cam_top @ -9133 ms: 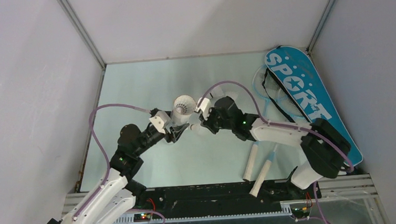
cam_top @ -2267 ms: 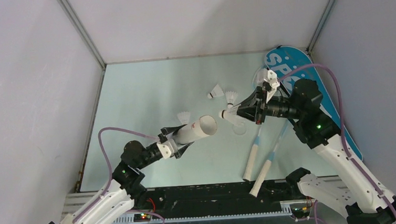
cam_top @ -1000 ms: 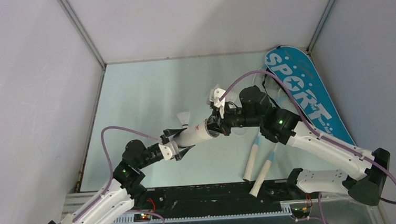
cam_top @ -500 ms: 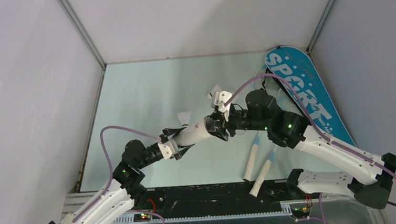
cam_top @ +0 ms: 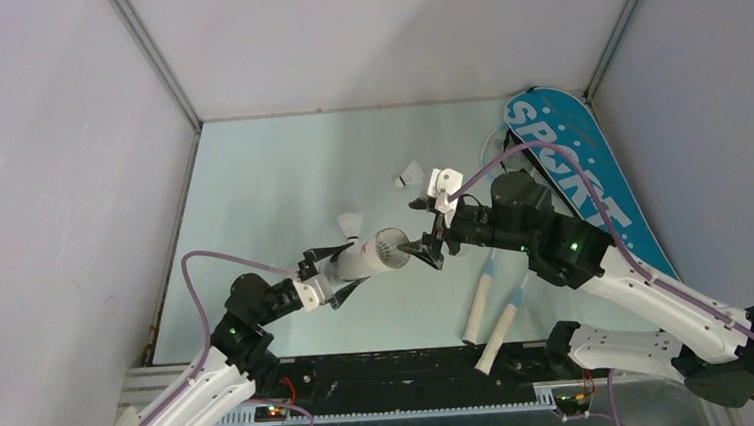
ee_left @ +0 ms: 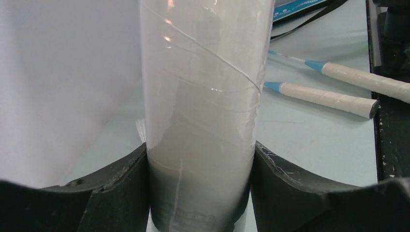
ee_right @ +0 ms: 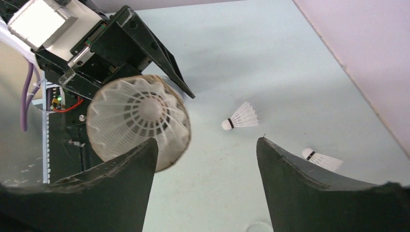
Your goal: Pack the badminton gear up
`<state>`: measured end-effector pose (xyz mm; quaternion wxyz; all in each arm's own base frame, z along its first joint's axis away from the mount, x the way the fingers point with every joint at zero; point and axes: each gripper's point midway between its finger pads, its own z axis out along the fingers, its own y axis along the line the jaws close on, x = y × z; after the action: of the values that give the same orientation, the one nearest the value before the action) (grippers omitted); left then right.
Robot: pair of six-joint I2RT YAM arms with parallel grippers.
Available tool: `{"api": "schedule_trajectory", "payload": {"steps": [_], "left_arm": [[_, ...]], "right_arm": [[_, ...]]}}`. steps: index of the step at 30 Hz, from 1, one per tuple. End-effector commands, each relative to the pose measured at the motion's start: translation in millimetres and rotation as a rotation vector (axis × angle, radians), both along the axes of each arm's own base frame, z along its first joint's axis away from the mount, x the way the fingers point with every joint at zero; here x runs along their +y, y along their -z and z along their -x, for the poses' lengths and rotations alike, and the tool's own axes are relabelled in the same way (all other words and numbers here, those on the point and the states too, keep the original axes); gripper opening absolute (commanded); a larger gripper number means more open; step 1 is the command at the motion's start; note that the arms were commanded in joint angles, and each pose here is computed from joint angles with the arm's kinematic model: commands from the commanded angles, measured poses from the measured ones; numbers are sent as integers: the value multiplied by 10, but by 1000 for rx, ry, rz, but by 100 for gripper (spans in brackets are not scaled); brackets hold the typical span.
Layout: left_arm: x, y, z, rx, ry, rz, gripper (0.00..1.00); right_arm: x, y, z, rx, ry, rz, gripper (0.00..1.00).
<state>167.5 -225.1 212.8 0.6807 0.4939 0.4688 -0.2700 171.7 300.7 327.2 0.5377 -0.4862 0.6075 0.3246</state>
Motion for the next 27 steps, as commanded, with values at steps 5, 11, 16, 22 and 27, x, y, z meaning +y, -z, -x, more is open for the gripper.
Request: {"api": "schedule_trajectory", "payload": {"steps": [5,11,16,22,27], "left_arm": [[-22,-212,51,-78,29,47,66],[-25,-209,50,-80,30,41,66],[-39,-208,46,-77,36,35,66],[-38,-207,36,-77,32,33,66],[-16,-260,-24,-53,-7,67,66]], "right_arm": [[-25,-296,-125,-73,65,-64,95],[131,-237,-249,-60,75,-70,99],[294,-127,-330,-42,63,-63,99],[277,-160,-341,-55,72,-68,99],[24,-537,-262,-43,94,-192,99]]}}
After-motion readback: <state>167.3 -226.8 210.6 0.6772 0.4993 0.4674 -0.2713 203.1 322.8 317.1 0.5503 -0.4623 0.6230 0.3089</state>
